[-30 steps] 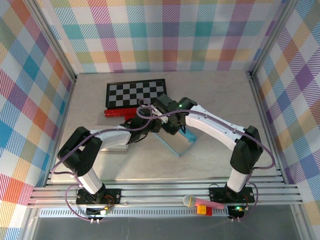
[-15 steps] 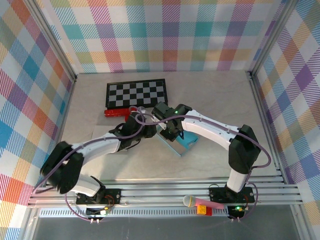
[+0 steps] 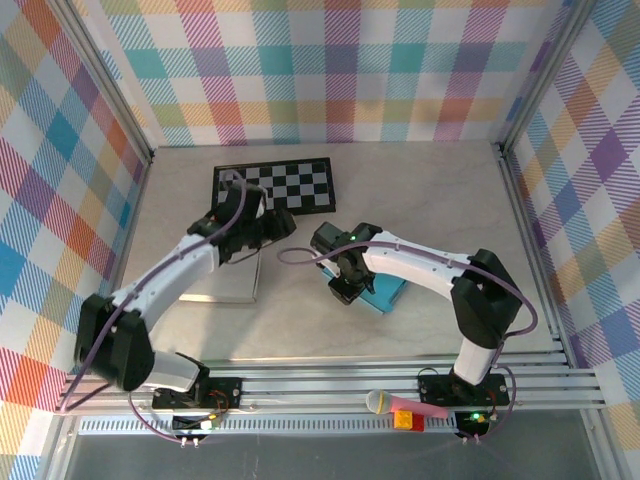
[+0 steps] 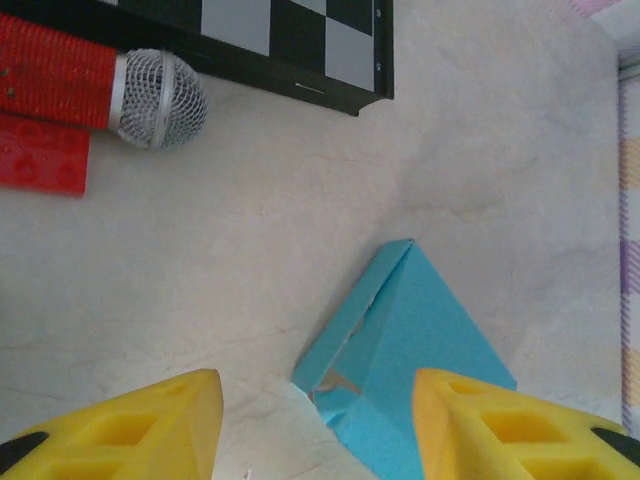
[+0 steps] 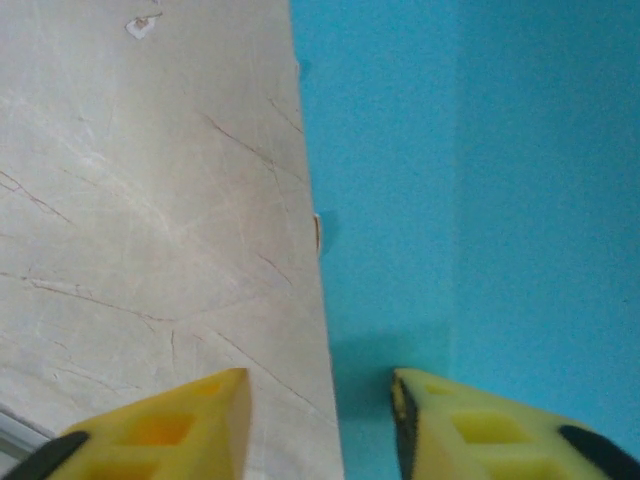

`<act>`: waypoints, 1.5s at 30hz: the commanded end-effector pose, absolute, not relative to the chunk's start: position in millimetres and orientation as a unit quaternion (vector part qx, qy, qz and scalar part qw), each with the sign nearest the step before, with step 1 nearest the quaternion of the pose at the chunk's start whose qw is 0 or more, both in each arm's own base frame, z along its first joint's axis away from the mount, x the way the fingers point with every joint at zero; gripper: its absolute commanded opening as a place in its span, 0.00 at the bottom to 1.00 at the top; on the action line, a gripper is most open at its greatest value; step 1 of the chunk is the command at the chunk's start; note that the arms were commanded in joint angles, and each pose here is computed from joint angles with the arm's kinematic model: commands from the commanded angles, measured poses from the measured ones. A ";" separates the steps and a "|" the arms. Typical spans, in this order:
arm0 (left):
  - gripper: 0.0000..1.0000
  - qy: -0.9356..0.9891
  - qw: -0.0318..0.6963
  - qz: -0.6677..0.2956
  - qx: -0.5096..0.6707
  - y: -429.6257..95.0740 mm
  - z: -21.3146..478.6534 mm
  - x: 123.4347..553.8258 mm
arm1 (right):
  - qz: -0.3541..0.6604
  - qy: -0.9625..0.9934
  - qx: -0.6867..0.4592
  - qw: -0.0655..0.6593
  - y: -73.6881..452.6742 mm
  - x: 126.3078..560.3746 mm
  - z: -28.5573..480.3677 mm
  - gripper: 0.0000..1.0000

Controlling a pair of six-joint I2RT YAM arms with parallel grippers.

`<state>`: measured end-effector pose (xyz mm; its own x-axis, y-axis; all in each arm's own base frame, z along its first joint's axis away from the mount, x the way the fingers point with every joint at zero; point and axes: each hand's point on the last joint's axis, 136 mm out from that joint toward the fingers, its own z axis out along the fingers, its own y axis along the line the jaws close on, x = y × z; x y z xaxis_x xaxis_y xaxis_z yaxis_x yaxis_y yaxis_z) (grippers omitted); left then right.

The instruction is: Fold the paper box

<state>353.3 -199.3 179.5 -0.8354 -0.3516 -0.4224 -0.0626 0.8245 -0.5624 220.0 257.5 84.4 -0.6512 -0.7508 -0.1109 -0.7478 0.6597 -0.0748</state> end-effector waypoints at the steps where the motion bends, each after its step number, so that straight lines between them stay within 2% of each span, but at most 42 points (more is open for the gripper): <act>1: 0.52 0.942 0.179 -0.278 -0.058 -219.6 161.1 349.3 | 0.030 0.914 -0.391 0.105 263.9 216.9 115.8 0.50; 6: 0.49 0.945 0.128 -0.300 0.014 -258.7 151.7 372.8 | 0.059 0.930 -0.339 0.127 257.6 217.2 137.6 0.58; 10: 0.49 0.949 0.097 -0.288 0.079 -284.9 138.0 375.2 | 0.079 0.947 -0.276 0.143 245.1 222.0 154.0 0.62; 13: 0.48 0.948 0.080 -0.281 0.128 -307.1 126.8 368.1 | 0.092 0.975 -0.150 0.134 212.3 231.8 157.3 0.62; 18: 0.48 0.954 0.056 -0.254 0.146 -315.9 100.1 358.8 | 0.178 0.977 0.076 0.085 167.8 229.5 142.3 0.61; 22: 0.48 0.955 0.051 -0.254 0.142 -315.7 86.0 355.4 | 0.242 0.954 0.170 0.043 161.1 227.7 122.6 0.61; 31: 0.45 0.948 0.054 -0.284 0.130 -324.1 74.2 346.8 | 0.284 0.930 0.232 -0.013 163.9 225.9 86.6 0.59; 39: 0.39 0.949 0.056 -0.286 0.116 -322.6 75.1 335.3 | 0.304 0.926 0.225 -0.017 167.8 243.0 77.9 0.42; 45: 0.33 0.951 0.053 -0.290 0.094 -315.6 74.6 321.2 | 0.320 0.929 0.185 -0.003 173.7 269.4 86.4 0.40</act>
<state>333.3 -311.6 62.5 -0.9752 0.1573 -0.1556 0.2161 0.8289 -0.5161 241.9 160.1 66.3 -0.8907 0.4105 0.1955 0.4508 0.7409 0.4979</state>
